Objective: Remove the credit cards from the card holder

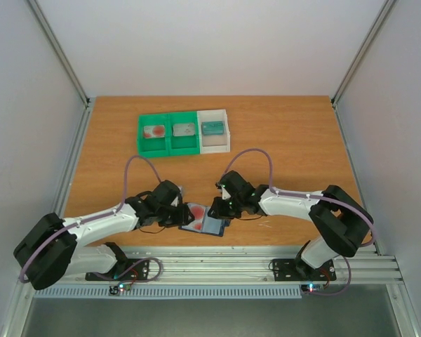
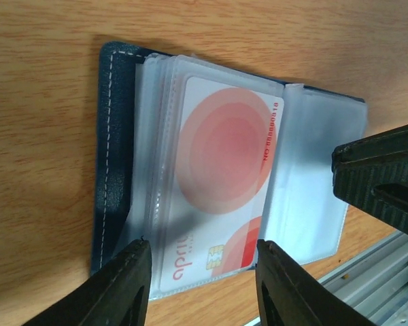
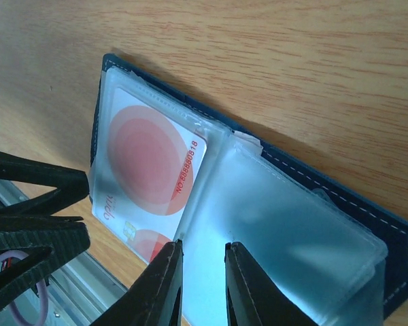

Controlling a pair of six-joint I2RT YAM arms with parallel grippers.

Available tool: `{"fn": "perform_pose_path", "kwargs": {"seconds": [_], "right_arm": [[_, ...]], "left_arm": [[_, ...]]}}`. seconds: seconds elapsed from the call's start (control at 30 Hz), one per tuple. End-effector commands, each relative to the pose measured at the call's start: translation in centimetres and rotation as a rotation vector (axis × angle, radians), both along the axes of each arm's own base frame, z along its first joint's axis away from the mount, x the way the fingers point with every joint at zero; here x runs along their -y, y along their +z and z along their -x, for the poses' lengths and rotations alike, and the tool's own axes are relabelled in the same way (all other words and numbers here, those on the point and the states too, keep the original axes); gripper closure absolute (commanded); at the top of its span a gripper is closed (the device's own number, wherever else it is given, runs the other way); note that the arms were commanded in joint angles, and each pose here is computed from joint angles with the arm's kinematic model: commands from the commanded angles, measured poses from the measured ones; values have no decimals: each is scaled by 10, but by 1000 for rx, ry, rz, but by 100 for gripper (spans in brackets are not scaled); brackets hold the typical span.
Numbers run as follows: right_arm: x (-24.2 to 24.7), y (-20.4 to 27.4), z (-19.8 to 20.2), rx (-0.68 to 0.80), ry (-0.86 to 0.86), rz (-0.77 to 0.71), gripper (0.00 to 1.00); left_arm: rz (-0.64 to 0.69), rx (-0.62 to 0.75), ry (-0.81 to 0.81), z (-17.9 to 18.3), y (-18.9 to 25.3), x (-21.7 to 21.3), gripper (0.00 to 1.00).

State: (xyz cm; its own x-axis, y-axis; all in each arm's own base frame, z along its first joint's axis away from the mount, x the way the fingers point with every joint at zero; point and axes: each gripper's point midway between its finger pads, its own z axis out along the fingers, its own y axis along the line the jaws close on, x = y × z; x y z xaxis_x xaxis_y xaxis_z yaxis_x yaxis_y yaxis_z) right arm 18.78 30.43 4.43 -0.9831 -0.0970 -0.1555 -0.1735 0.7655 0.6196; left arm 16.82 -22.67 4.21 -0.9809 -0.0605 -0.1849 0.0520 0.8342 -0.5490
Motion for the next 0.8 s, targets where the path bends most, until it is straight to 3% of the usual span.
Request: {"fn": "perform_pose_path", "kwargs": {"seconds": [0.0,0.27,0.57,0.77], "right_arm": [[-15,8,-4,4,9,-47,81],[-13,8,-4,7,7,-38,81],[-10,4,-6,17,-3,-20,82],[-6,4,-6,32,-5,-9,82]], "left_arm": [[-17,-1,-23,0,-7,1,57],[34,-34,-25,4,-11,9,67],[240,-67,-14,10,-4,37,73],[202,-38,15,6,5,30,72]]}}
